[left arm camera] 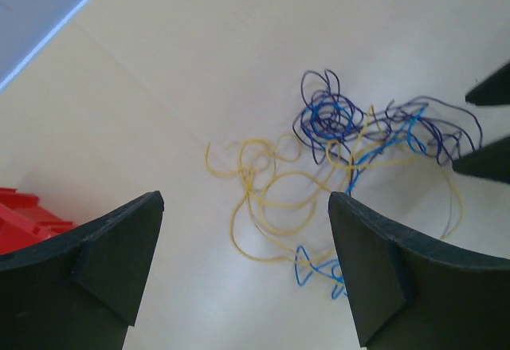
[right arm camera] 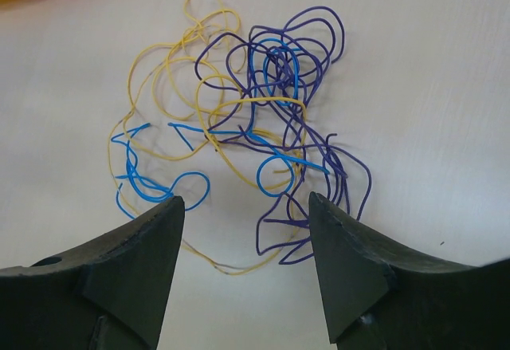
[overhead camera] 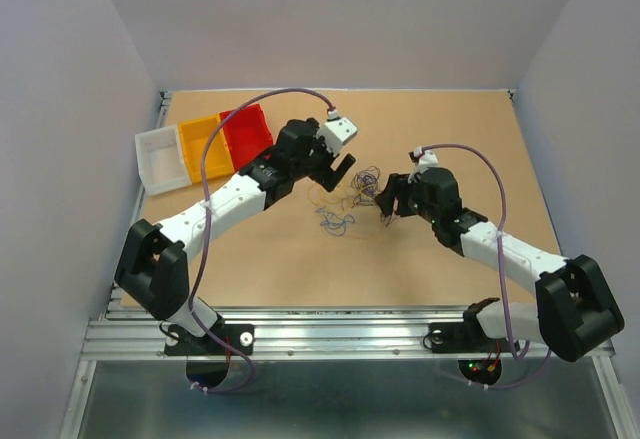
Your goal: Untangle the cables
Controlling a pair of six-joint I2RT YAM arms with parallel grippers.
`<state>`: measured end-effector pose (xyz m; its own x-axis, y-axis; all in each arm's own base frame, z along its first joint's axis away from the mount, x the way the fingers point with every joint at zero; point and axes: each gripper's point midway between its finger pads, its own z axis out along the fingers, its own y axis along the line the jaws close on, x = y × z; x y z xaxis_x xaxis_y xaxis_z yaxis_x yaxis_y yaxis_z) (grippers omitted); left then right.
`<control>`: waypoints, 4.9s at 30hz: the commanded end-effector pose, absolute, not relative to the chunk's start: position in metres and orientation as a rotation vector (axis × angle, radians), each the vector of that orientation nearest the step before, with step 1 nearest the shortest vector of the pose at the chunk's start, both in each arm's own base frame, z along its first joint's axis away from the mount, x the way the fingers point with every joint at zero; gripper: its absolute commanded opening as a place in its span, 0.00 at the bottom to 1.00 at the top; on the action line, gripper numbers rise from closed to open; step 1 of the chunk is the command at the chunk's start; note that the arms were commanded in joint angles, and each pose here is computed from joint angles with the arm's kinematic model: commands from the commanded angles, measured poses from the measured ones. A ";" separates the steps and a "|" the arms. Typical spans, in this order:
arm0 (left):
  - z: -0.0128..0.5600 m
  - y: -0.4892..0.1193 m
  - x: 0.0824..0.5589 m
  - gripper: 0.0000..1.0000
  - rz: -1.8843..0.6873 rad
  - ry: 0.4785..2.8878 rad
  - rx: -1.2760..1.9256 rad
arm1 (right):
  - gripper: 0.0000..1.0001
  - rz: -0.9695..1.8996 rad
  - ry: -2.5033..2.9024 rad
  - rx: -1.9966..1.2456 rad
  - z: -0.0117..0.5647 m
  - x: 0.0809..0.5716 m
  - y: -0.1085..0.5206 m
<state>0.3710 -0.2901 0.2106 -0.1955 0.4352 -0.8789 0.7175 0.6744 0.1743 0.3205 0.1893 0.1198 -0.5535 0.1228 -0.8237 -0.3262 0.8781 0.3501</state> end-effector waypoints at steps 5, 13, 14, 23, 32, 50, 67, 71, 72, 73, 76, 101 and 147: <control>0.124 -0.271 0.317 0.96 -0.250 1.990 1.140 | 0.69 0.607 1.960 -0.123 0.160 0.347 0.198; 0.103 -0.269 0.296 0.92 -0.215 2.022 1.229 | 0.69 0.731 1.980 -0.274 0.153 0.329 0.221; 0.101 -0.266 0.294 0.92 -0.210 2.031 1.222 | 0.69 0.746 1.982 -0.343 0.149 0.324 0.227; 0.177 -0.195 0.363 0.88 -0.286 1.950 0.767 | 0.53 0.775 2.012 -0.643 0.119 0.295 0.274; 0.207 -0.163 0.379 0.92 -0.248 1.858 0.607 | 0.57 0.544 2.185 -0.849 0.056 0.286 0.314; 0.172 -0.197 0.355 0.92 -0.411 1.875 0.874 | 0.01 0.530 2.038 -0.662 0.117 0.294 0.304; 0.093 -0.270 0.292 0.92 -0.439 1.914 1.267 | 0.01 0.493 1.994 -0.208 0.150 0.342 0.242; 0.080 -0.279 0.286 0.93 -0.442 1.939 1.305 | 0.01 0.484 2.031 -0.161 0.138 0.360 0.231; 0.076 -0.281 0.286 0.93 -0.436 1.946 1.313 | 0.01 0.486 2.042 -0.138 0.134 0.365 0.230; 0.074 -0.282 0.286 0.93 -0.430 1.950 1.316 | 0.00 0.474 2.043 -0.098 0.134 0.373 0.222; 0.068 -0.285 0.285 0.93 -0.417 1.967 1.327 | 0.00 0.455 2.052 0.053 0.129 0.394 0.199; 0.030 -0.322 0.297 0.34 -0.254 2.019 1.372 | 0.00 0.443 2.079 0.149 0.115 0.401 0.172; 0.162 0.160 0.497 0.00 0.310 2.155 0.026 | 0.01 0.458 2.093 0.048 0.110 0.401 0.179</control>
<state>0.4790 0.1426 0.1592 -0.5740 0.1241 -0.8094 -0.0553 0.9803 0.1895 0.3866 0.1737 0.0798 -0.6108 0.2024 -0.7655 -0.1031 0.9382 0.3304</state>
